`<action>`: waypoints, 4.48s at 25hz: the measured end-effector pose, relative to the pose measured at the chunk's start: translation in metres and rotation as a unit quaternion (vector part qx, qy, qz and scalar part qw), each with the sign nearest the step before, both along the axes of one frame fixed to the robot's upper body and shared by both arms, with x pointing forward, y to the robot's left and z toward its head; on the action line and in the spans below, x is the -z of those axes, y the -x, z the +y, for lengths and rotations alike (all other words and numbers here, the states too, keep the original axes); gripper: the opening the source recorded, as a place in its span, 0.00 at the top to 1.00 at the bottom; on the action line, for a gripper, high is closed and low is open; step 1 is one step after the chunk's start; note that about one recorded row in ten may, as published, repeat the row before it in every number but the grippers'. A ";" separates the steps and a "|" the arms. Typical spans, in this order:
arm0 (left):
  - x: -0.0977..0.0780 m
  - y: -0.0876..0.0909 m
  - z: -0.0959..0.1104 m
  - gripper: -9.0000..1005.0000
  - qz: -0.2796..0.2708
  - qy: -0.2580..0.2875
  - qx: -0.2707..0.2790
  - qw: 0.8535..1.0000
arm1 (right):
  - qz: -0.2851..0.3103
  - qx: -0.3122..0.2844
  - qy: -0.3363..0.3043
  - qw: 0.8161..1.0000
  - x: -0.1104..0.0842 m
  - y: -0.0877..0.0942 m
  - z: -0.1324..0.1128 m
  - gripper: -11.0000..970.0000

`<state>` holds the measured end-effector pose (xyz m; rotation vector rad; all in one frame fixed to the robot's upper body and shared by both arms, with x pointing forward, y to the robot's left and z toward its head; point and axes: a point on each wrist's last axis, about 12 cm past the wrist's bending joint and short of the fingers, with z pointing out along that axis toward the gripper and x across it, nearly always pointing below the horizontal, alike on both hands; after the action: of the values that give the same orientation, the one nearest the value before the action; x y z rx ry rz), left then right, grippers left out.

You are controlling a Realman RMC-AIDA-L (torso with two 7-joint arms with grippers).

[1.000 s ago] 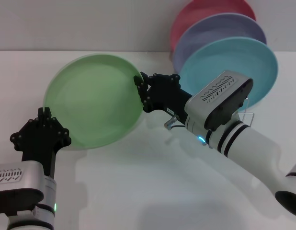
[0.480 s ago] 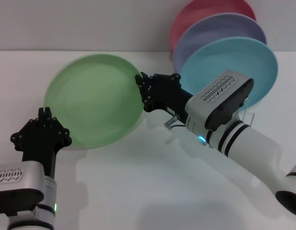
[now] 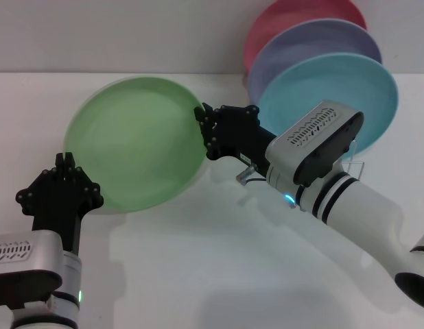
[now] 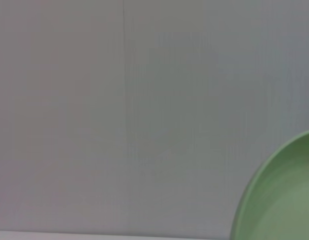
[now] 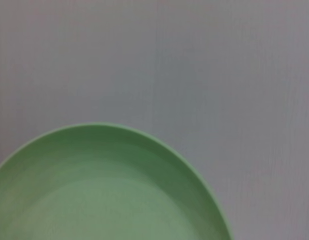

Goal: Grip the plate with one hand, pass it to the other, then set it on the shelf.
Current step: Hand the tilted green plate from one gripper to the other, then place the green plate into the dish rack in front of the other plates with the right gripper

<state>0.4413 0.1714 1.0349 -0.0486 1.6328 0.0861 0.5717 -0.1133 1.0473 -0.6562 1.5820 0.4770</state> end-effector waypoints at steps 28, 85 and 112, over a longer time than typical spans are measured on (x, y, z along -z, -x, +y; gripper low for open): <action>-0.002 0.008 0.021 0.44 -0.063 0.045 -0.019 0.997 | -0.005 0.005 0.001 1.000 0.001 0.000 -0.004 0.96; 0.027 -0.038 0.124 0.14 -0.090 0.235 -0.019 0.968 | -0.397 0.034 -0.091 0.913 -0.057 0.051 -0.138 0.97; 0.033 -0.034 0.092 0.14 -0.044 0.340 0.062 0.937 | -0.516 -0.017 0.180 0.837 -0.078 0.051 -0.209 0.97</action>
<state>0.4750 0.2638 1.0020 -0.4727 1.5048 -0.5749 0.5209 -0.3224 1.1250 -1.0028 0.6075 -0.1849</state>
